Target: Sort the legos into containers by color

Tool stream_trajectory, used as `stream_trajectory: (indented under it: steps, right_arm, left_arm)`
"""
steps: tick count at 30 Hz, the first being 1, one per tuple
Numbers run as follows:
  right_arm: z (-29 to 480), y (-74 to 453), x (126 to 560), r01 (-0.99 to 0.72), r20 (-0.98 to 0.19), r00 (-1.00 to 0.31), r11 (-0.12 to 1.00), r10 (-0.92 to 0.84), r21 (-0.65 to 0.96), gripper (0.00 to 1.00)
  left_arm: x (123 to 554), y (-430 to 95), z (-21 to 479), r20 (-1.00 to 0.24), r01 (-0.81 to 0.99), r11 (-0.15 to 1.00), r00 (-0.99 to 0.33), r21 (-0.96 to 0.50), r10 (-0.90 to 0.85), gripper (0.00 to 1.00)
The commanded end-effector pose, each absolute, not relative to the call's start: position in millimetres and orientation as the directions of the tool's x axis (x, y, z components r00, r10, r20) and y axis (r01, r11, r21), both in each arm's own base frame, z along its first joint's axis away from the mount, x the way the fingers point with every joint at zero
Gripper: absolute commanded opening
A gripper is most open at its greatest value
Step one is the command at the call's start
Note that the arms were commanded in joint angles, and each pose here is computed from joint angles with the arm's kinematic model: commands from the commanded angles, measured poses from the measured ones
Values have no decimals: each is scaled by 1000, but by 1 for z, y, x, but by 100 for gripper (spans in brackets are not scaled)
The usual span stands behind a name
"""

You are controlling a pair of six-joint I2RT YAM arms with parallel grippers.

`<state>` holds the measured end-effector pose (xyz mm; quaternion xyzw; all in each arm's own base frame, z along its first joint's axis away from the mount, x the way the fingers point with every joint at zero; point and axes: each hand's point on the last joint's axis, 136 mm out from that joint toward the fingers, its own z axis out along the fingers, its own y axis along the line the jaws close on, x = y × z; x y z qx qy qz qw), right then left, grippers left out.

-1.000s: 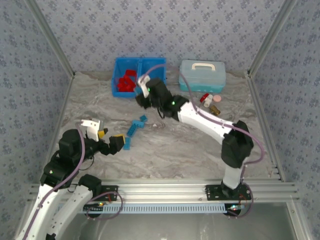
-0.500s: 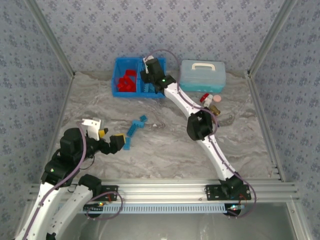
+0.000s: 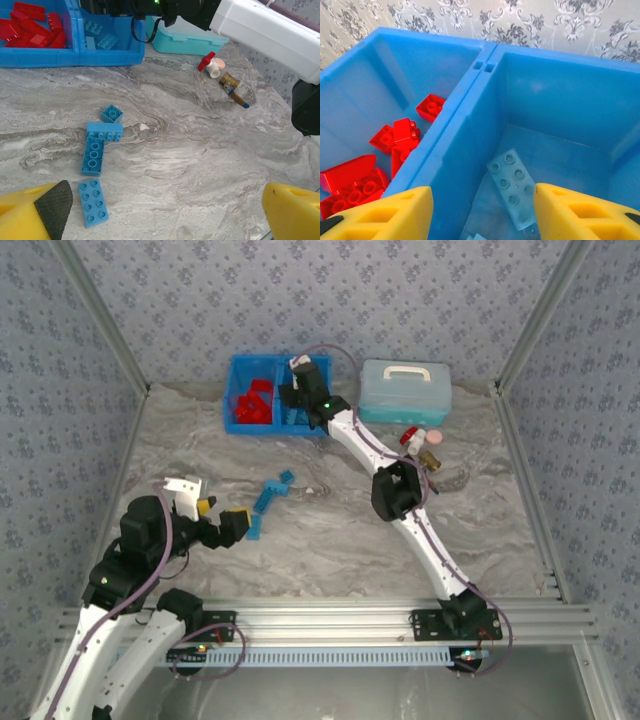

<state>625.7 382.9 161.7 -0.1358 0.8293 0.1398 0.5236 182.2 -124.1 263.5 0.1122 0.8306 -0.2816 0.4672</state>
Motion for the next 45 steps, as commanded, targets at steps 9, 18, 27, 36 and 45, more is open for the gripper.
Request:
stream_trajectory:
  steps: [9,18,27,36,45]
  right_arm:
    - [327,383,531,-504,-926,-363,857,-102,103,64]
    - [290,390,405,-691,-856,-369,723,-362,-7,69]
    - [202,377,388,-599,-702,-598,798,-386,72,71]
    - [129,387,409,-566,-532,-731,815,-427,125,74]
    - [76,397,413,-553,-443,-776,822,-449,136,92]
  left_arm:
    - [190,-123,260,-822,419,833,-564,-362,-74,99]
    - [184,-119,262,-830,420,834,-553,-358,-77,99]
    - [183,-120,263,-831,425,831,-551,-360,-78,99]
    - [183,-120,263,-830,424,830,-552,-362,-80,99]
    - [183,-120,264,-831,425,830,-550,-361,-80,99]
